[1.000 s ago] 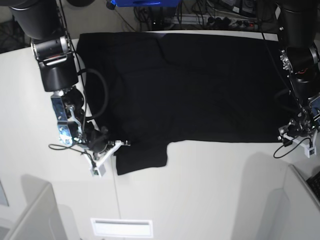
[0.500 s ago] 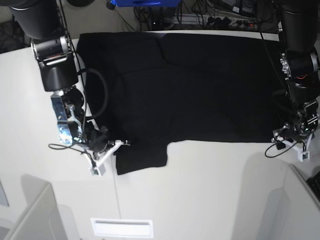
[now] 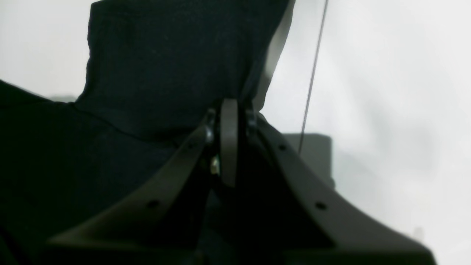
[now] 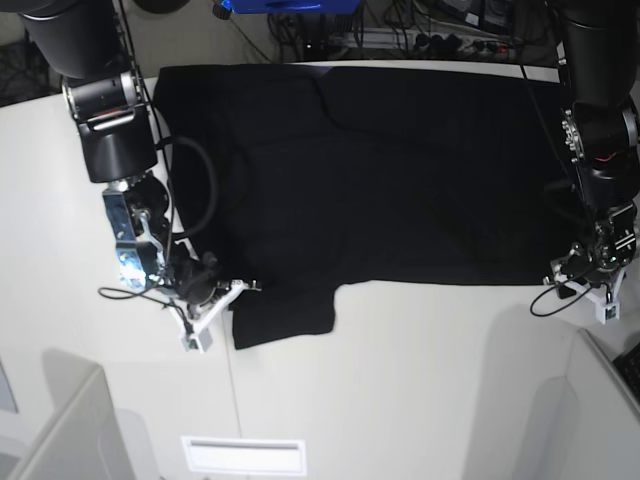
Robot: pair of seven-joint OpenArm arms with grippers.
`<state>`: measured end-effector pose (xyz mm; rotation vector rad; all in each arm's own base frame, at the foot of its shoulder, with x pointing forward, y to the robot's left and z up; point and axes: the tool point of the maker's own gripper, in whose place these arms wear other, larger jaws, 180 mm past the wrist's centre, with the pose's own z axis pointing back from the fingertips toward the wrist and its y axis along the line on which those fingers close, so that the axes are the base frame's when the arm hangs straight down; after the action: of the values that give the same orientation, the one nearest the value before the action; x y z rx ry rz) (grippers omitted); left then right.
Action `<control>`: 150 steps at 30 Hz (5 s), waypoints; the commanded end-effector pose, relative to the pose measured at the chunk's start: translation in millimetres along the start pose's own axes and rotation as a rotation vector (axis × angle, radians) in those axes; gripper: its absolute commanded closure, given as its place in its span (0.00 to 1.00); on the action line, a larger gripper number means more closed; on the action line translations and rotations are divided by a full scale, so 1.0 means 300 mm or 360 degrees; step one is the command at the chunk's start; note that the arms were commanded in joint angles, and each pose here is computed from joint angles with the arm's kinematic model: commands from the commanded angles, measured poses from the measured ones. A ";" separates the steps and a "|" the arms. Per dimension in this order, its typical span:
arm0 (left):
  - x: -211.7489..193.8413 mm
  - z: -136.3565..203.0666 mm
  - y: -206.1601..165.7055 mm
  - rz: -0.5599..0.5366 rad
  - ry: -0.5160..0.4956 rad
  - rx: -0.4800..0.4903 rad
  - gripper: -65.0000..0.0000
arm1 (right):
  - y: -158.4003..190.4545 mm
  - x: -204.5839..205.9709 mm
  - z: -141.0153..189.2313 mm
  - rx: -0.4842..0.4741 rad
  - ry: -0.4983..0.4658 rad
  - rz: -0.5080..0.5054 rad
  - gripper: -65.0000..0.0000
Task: Fold the T-shirt properly
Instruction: 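Lift the hem corners and fold them toward the collar edge, then release the folded strip and regrasp its two ends with both grippers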
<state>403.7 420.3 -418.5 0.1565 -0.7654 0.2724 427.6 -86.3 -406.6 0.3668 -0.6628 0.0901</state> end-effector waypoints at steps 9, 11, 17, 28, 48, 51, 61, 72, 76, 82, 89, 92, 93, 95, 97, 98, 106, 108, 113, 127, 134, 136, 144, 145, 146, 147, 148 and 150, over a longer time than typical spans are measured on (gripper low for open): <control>-0.031 0.007 -0.012 -0.0065 -0.0014 -0.0001 1.00 | -0.007 0.088 0.019 -0.0007 -0.0105 0.0022 1.00; -0.006 0.011 -0.017 -0.0075 -0.0044 -0.0005 1.00 | -0.009 0.093 0.020 -0.0009 -0.0125 0.0022 1.00; 0.021 0.032 -0.025 -0.0074 -0.0122 -0.0030 1.00 | -0.086 0.091 0.045 -0.0076 -0.0176 0.0033 1.00; 0.073 0.145 -0.044 -0.0058 -0.0211 -0.0155 1.00 | -0.119 0.058 0.084 -0.0101 -0.0180 0.0077 1.00; 0.205 0.339 -0.036 -0.0119 -0.0324 -0.0166 1.00 | -0.148 0.060 0.218 -0.0109 -0.0273 0.0009 1.00; 0.188 0.344 -0.040 -0.0137 -0.0317 -0.0169 1.00 | -0.155 0.047 0.250 -0.0114 -0.0285 -0.0017 1.00; 0.197 0.443 0.029 -0.0129 -0.0428 -0.0099 1.00 | -0.160 -0.059 0.319 -0.0130 -0.0241 -0.0053 1.00; 0.114 0.523 0.047 -0.0233 -0.0415 -0.0066 1.00 | -0.124 -0.114 0.442 -0.0130 -0.0257 -0.0105 1.00; 0.087 0.541 0.039 -0.0275 -0.0400 -0.0070 1.00 | -0.106 -0.137 0.454 -0.0120 -0.0213 -0.0089 1.00; 0.065 0.575 0.072 -0.0291 -0.0397 -0.0034 1.00 | -0.056 -0.168 0.494 -0.0096 -0.0222 -0.0044 1.00; 0.007 0.592 0.068 -0.0348 -0.0341 -0.0039 1.00 | -0.020 -0.256 0.529 -0.0081 -0.0167 -0.0033 1.00; -0.013 0.599 0.063 -0.0365 -0.0323 -0.0043 1.00 | -0.004 -0.282 0.545 -0.0074 -0.0154 -0.0024 1.00; -0.018 0.602 0.061 -0.0373 -0.0320 -0.0045 1.00 | -0.002 -0.294 0.548 -0.0073 -0.0143 -0.0026 1.00; -0.025 0.610 0.055 -0.0390 -0.0316 -0.0051 1.00 | -0.001 -0.311 0.550 -0.0074 -0.0127 -0.0031 1.00; -0.038 0.616 0.052 -0.0405 -0.0304 -0.0054 1.00 | -0.005 -0.341 0.553 -0.0080 -0.0097 -0.0044 1.00; -0.041 0.621 0.053 -0.0410 -0.0303 -0.0053 1.00 | -0.015 -0.351 0.559 -0.0094 -0.0091 -0.0055 1.00; -0.097 0.640 0.084 -0.0434 -0.0240 -0.0025 1.00 | -0.037 -0.421 0.601 -0.0121 -0.0057 -0.0140 1.00; -0.099 0.643 0.082 -0.0442 -0.0239 -0.0025 1.00 | -0.015 -0.441 0.606 -0.0053 -0.0043 -0.0198 1.00; -0.130 0.644 0.090 -0.0451 -0.0201 -0.0021 1.00 | 0.032 -0.481 0.617 0.0066 -0.0014 -0.0304 1.00; -0.223 0.645 0.105 -0.0449 -0.0095 -0.0018 1.00 | 0.032 -0.585 0.633 0.0050 0.0097 -0.0360 1.00; -0.262 0.642 0.093 -0.0426 -0.0064 -0.0033 1.00 | 0.010 -0.611 0.616 0.0033 0.0129 -0.0397 1.00; -0.263 0.642 0.092 -0.0427 -0.0063 -0.0035 1.00 | 0.009 -0.612 0.616 0.0032 0.0129 -0.0399 1.00; -0.279 0.646 0.098 -0.0428 -0.0043 -0.0030 1.00 | 0.007 -0.610 0.616 0.0030 0.0127 -0.0398 1.00; -0.282 0.646 0.097 -0.0429 -0.0040 -0.0032 1.00 | 0.006 -0.610 0.616 0.0029 0.0128 -0.0396 1.00; -0.281 0.646 0.099 -0.0428 -0.0041 -0.0030 1.00 | 0.006 -0.610 0.616 0.0029 0.0128 -0.0396 1.00; -0.281 0.646 0.099 -0.0428 -0.0041 -0.0030 1.00 | 0.005 -0.609 0.617 0.0028 0.0129 -0.0394 1.00; -0.281 0.646 0.099 -0.0428 -0.0041 -0.0030 1.00 | 0.000 -0.609 0.619 0.0023 0.0131 -0.0385 1.00; -0.286 0.649 0.105 -0.0428 -0.0035 -0.0024 1.00 | -0.003 -0.608 0.620 0.0020 0.0133 -0.0379 1.00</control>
<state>200.3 380.8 -352.1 0.2179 -0.7242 0.0229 170.4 -144.5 -390.5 0.4517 -0.5021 -0.1227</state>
